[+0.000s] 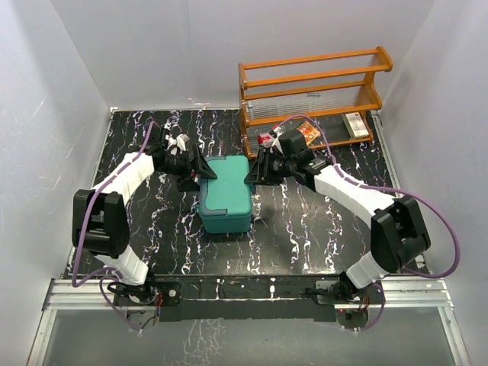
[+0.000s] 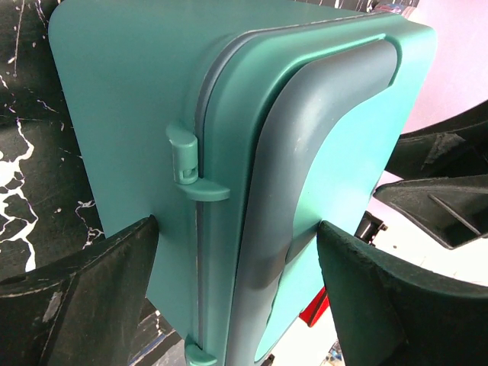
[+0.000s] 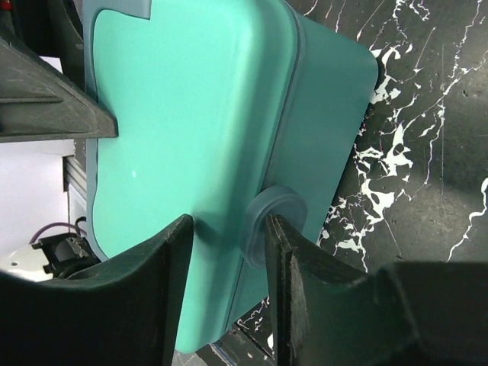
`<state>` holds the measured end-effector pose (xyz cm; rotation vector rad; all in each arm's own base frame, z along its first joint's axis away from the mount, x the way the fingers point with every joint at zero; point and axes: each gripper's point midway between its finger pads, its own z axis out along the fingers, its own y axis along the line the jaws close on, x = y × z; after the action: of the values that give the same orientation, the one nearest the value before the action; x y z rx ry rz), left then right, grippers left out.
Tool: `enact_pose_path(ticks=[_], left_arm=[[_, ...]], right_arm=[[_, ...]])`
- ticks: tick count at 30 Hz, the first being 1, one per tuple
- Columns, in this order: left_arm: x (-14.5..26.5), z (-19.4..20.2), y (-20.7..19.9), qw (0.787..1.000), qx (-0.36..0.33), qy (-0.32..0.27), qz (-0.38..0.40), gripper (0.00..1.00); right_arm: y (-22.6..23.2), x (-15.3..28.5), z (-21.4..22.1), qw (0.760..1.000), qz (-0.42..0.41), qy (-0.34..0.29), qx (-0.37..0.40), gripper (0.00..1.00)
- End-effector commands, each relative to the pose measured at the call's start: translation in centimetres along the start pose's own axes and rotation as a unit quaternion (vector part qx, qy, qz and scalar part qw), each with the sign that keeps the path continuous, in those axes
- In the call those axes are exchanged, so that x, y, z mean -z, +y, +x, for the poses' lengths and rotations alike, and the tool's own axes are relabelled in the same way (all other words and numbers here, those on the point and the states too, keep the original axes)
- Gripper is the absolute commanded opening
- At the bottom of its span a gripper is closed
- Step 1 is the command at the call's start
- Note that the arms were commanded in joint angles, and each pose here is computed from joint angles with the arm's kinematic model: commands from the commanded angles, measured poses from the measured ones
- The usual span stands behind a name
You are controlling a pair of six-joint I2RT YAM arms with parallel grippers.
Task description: Organize the medicine kit
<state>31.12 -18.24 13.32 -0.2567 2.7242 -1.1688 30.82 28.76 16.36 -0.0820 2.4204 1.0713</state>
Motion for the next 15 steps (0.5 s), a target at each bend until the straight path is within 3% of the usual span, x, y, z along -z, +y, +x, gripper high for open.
enact_pose_path(ticks=[1,8,15], left_arm=[[-0.01,0.64,1.07,0.999,0.005,0.007,-0.040,0.81],[-0.13,0.70,1.20,0.999,0.005,0.009,-0.043,0.80],[0.09,0.51,0.78,0.999,-0.001,0.004,-0.038,0.80]], right_arm=[[2.05,0.19,-1.87,0.999,0.015,-0.029,0.037,0.38],[1.92,-0.01,-1.47,0.999,0.023,-0.019,0.037,0.35],[2.26,-0.15,-1.45,0.999,0.002,-0.016,0.033,0.46]])
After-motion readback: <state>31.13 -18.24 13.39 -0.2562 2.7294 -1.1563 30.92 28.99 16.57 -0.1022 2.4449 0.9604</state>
